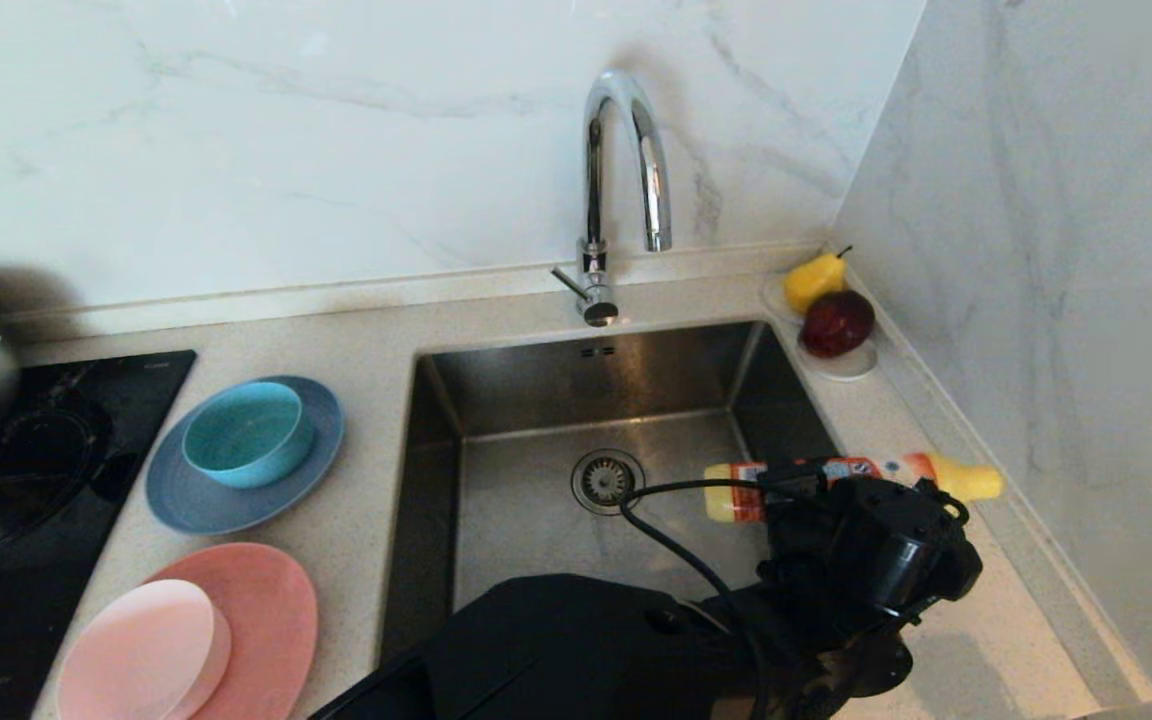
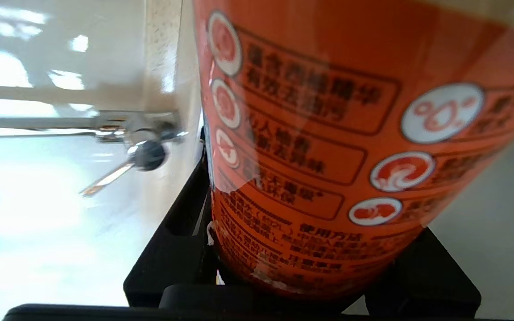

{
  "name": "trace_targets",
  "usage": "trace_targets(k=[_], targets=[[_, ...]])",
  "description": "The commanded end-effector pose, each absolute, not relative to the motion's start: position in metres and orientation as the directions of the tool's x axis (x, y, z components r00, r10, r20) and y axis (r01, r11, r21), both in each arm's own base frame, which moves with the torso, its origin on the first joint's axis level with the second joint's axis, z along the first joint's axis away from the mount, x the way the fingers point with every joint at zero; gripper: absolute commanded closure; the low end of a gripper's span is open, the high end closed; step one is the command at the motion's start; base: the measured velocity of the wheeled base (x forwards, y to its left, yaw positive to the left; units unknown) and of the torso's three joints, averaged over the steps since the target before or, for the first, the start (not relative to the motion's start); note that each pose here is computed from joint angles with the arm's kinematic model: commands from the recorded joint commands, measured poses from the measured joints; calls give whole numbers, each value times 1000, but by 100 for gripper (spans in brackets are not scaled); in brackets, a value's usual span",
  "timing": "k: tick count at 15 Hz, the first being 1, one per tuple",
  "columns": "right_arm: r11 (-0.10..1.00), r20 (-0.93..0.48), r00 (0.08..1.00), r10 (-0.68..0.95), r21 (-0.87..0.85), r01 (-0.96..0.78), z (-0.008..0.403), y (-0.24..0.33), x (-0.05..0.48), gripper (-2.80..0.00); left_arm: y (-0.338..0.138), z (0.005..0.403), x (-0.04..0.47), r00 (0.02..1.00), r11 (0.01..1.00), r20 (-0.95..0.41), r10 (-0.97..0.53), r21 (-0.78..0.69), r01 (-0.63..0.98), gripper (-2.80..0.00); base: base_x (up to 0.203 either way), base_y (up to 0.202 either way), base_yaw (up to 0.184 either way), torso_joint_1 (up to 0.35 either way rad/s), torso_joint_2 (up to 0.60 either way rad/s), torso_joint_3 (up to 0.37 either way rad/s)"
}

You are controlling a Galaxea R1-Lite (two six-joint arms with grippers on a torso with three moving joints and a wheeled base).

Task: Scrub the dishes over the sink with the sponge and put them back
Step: Place the dish soap on the table

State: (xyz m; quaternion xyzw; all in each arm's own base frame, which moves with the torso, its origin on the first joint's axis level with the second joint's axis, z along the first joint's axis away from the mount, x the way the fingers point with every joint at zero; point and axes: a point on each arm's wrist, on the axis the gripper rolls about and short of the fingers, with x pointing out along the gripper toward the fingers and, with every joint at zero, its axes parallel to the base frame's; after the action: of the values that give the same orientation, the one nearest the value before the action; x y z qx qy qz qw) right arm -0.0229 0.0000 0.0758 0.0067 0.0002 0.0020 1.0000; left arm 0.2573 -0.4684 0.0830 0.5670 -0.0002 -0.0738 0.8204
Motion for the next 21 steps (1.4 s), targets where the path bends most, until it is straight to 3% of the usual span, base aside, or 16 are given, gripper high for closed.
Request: trace_targets(k=[1,6,9,16,21], targets=[[1000,0,1000,5,14,-5,76,0,-23,0,-464,115,255,981,472,-58,-185,870,140,0,0,0,0,0,0,0],[1000,0,1000,5,14,-5,76,0,-23,0,-441,209,241,928,685,64,-368,694,224,0,0,0,0,0,0,0],[1000,0,1000,5,14,-5,76,0,-23,0,-418,265,228,907,783,149,-393,572,245,0,0,0,0,0,0,0],[1000,0,1000,5,14,-5,76,0,-23,0,-318,401,175,857,903,339,-389,323,282,0,0,0,0,0,0,0],[1000,0,1000,5,14,-5,76,0,-23,0,-241,455,137,842,937,413,-346,194,290,0,0,0,0,0,0,0]])
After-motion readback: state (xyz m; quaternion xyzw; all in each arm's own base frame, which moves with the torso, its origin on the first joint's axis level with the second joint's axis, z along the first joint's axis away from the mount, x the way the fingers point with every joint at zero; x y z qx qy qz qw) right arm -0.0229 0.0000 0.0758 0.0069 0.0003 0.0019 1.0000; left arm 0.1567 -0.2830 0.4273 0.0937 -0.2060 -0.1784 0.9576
